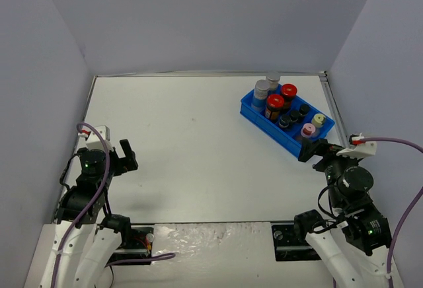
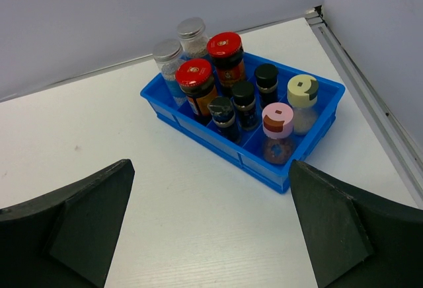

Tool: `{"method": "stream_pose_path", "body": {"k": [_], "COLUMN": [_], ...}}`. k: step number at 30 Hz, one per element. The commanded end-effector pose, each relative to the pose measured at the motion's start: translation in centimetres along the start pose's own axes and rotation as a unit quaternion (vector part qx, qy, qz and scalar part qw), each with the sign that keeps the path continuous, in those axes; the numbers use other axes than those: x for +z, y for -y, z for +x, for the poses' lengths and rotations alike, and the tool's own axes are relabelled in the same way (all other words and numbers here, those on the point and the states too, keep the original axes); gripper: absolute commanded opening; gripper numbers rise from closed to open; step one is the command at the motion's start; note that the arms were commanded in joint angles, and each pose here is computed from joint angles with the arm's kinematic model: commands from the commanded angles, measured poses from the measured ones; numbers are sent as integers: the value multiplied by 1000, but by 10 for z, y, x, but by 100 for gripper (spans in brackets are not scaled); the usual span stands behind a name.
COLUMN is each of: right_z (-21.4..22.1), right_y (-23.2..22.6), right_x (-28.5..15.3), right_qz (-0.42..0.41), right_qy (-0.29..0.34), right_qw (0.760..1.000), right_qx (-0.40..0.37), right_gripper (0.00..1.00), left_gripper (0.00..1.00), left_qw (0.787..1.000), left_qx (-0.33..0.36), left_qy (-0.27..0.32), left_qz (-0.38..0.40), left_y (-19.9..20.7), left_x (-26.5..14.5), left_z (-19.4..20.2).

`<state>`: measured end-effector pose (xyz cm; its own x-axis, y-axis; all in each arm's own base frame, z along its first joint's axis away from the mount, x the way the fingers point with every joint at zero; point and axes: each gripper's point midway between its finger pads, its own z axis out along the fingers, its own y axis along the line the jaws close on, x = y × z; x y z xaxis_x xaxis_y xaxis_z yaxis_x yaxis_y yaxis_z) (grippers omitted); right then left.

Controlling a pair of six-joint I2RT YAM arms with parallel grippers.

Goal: Organize the condiment bottles

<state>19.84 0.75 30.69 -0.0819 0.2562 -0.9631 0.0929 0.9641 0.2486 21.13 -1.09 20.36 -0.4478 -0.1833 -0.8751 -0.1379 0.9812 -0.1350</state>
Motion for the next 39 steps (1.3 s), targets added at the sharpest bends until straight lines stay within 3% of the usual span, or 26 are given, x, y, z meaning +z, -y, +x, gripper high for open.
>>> {"method": "stream_pose_path", "body": {"k": [1,39], "right_z": [-9,-7], "right_y": [-3,-9], "right_x": [2,-3], "right_qz": [-7,-26], "right_qy": [37,37], "right_qw": [999,999], "right_qx": [18,26], "right_gripper": [100,100], "left_gripper": [97,97], "left_qw": [999,999], "left_qx": [0,-4], "left_qy": [42,46], "left_qz": [3,-5], "left_y": [3,0], "left_x": [0,0], "left_z": [-25,-25]}}
